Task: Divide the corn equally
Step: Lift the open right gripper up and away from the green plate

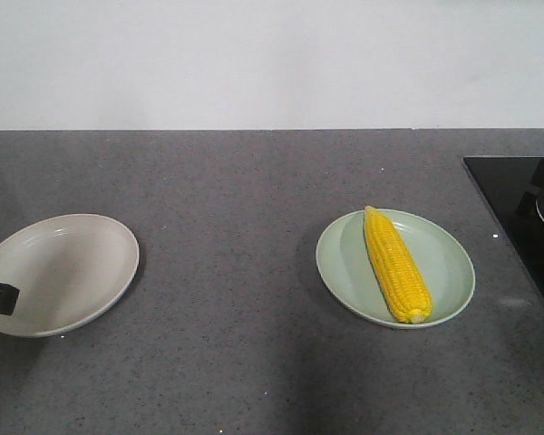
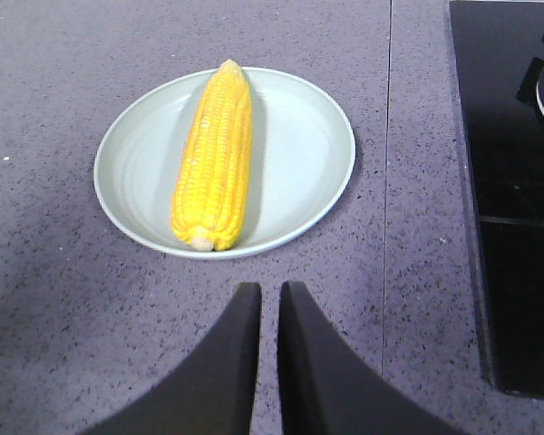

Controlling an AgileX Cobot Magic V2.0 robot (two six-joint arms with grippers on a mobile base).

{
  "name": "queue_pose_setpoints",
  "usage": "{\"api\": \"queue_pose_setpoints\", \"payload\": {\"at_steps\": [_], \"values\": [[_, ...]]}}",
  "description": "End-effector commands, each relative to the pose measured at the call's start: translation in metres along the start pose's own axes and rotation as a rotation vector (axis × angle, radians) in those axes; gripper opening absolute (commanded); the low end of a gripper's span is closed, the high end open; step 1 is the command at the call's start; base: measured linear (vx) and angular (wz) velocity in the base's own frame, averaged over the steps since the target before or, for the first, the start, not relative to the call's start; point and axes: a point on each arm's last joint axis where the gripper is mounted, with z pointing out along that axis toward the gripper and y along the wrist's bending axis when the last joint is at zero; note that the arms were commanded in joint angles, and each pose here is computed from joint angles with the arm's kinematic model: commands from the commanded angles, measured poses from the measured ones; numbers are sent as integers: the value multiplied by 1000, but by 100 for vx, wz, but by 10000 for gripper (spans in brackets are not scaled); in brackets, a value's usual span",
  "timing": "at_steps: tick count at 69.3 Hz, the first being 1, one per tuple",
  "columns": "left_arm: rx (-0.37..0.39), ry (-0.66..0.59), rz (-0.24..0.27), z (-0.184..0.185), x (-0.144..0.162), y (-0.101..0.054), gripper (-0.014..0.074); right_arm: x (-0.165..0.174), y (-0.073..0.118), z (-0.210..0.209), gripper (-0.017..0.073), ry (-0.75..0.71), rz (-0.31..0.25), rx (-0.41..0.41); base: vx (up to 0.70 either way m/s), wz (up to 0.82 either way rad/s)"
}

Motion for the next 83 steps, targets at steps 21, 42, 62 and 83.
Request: {"api": "queue_pose_setpoints", "payload": {"at_steps": [21,42,62,83], "values": [[8,-70,-9,-9,-6,1,217,2,-1,-7,-12,-80,-19,-5,0,0],[8,-70,-9,-9,-6,1,217,2,-1,-7,-12,-80,-19,-5,0,0],[8,-70,-9,-9,-6,1,217,2,-1,-7,-12,-80,-19,-5,0,0],[14,-88,-9,-10,-8,1,217,2,-1,-7,-12,-80,-19,-5,0,0]]}}
